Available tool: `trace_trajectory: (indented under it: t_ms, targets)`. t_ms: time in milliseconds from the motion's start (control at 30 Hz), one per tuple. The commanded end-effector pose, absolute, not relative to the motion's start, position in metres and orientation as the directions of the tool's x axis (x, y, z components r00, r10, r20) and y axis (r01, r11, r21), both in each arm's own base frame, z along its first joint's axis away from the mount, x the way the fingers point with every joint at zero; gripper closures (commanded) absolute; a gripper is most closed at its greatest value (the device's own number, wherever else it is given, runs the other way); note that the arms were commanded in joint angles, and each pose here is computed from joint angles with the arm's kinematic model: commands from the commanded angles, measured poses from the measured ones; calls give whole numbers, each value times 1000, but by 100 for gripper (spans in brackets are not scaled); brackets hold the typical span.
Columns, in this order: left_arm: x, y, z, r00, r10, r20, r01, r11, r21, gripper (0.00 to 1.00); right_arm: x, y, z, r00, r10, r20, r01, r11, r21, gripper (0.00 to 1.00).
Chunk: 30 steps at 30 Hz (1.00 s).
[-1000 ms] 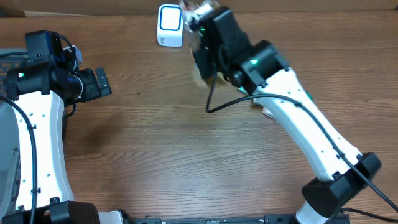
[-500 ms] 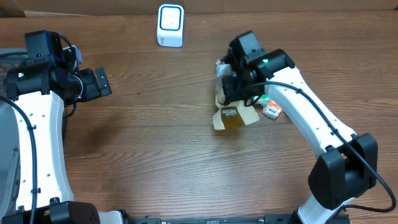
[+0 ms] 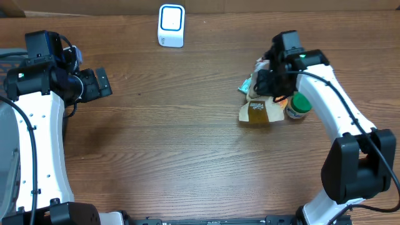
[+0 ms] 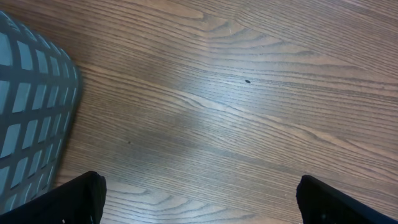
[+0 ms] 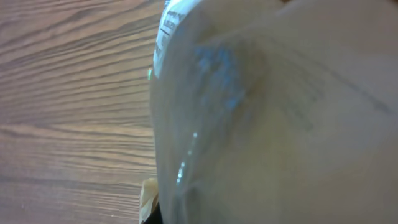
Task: Scan the item barcode
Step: 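Carry the bread bag right and drop it beside the jar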
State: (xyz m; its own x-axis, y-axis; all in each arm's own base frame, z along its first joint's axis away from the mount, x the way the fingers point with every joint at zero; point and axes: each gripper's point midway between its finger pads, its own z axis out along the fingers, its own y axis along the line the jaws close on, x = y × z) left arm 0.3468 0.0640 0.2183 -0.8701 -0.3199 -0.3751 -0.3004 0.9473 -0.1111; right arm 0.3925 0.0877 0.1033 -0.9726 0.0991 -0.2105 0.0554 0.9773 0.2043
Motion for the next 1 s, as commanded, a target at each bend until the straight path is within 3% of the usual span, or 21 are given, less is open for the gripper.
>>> trace_trajectory:
  t_ms: [0,100,300,500,767,967]
  targets:
    - [348,61,222,-871,-302,-388,-281,953,-110,0,389,73,95,-970,160,-183,121,970,210,96]
    - [348,61,222,-871,-302,-388,-281,953,-110,0,382,62,85,-971,183,-156,150,968,203,87]
    - [348,61,222,-871,-302,-388,-281,953,-110,0,372,46,74,-968,223,-114,199,961,192,37]
    - [348,61,222,-871,-302,-388,-281,953,-110,0,382,45,90,-961,245,-132,208,947,246,37]
    - [348,61,222,-871,-302,-388,-281,953,-110,0,403,38,149,-946,241,-216,193,956,219,22]
    - [348,61,222,-871,-302,-388,-281,953,-110,0,406,39,185,-938,235,-254,181,958,221,17]
